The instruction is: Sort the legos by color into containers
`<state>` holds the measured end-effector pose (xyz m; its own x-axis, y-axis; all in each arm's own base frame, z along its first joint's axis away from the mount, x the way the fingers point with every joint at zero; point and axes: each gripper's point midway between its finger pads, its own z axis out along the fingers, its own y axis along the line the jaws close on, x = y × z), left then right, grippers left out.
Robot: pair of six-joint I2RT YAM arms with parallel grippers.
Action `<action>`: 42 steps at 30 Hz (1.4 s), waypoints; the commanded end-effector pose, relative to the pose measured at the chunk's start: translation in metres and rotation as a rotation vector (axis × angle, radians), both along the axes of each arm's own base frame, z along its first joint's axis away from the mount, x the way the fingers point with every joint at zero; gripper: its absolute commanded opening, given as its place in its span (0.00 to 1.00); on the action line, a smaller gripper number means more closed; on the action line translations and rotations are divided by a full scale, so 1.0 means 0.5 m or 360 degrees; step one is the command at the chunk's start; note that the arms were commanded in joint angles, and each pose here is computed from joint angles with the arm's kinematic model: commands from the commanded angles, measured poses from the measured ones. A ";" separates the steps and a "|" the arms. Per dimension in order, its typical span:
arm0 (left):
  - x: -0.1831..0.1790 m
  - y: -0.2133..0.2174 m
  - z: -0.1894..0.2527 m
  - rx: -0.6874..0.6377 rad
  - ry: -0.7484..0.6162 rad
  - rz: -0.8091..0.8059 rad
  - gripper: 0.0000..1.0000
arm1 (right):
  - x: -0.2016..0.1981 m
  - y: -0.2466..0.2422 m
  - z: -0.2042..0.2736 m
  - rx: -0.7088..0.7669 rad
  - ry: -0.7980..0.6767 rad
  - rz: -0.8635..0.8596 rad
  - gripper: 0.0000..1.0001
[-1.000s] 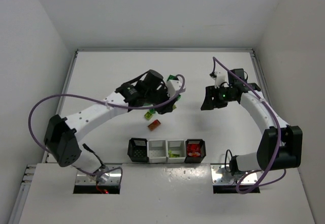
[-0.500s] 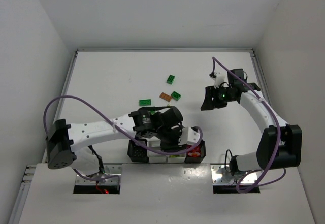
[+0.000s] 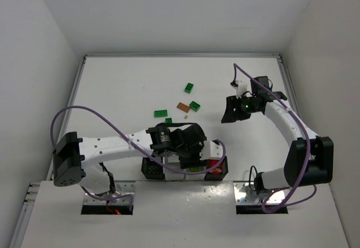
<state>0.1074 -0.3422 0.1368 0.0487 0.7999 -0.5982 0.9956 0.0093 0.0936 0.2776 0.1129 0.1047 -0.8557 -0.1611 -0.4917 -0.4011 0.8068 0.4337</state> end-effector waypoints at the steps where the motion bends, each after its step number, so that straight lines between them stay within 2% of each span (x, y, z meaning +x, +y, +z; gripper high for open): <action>1: 0.077 -0.016 0.046 -0.0123 -0.0107 0.0230 0.60 | 0.014 0.016 0.022 0.0052 -0.0061 0.0066 0.56; 4: 0.105 -0.013 0.091 -0.0214 -0.0131 0.0301 0.61 | 0.006 0.025 0.026 0.0097 -0.0052 0.0106 0.56; 6: 0.142 -0.002 0.129 -0.0289 -0.0174 0.0435 0.61 | -0.009 0.048 0.033 0.0151 -0.0057 0.0204 0.56; 7: 0.189 0.027 0.154 -0.0328 -0.0217 0.0629 0.61 | -0.016 0.055 0.026 0.0163 -0.0019 0.0223 0.56; 10: 0.282 0.108 0.159 -0.0335 -0.0241 0.1000 0.61 | -0.022 0.092 0.026 0.0146 -0.0015 0.0372 0.54; 13: 0.345 0.193 0.120 -0.0293 -0.0194 0.1284 0.61 | -0.007 0.138 0.027 0.0073 -0.0043 0.0515 0.51; 16: 0.375 0.255 0.069 -0.0217 -0.0082 0.1464 0.64 | 0.007 0.174 0.000 -0.0014 0.0000 0.0581 0.49; 19: 0.375 0.305 -0.016 -0.0064 0.0098 0.1574 0.64 | 0.043 0.210 -0.011 -0.0094 -0.0008 0.0603 0.48; 27: 0.353 0.296 -0.100 0.0010 0.0295 0.1501 0.65 | 0.117 0.234 -0.050 -0.0251 -0.0026 0.0435 0.51; 34: 0.359 0.256 -0.156 0.0073 0.0374 0.1457 0.65 | 0.103 0.198 -0.073 -0.0352 -0.0049 0.0335 0.59; 38: 0.381 0.242 -0.171 0.0075 0.0376 0.1457 0.65 | 0.100 0.189 -0.078 -0.0349 -0.0038 0.0309 0.61; 40: 0.393 0.234 -0.178 0.0062 0.0368 0.1456 0.65 | 0.100 0.189 -0.078 -0.0349 -0.0037 0.0309 0.67; 42: 0.404 0.232 -0.177 0.0055 0.0345 0.1466 0.65 | 0.100 0.189 -0.078 -0.0349 -0.0037 0.0309 0.67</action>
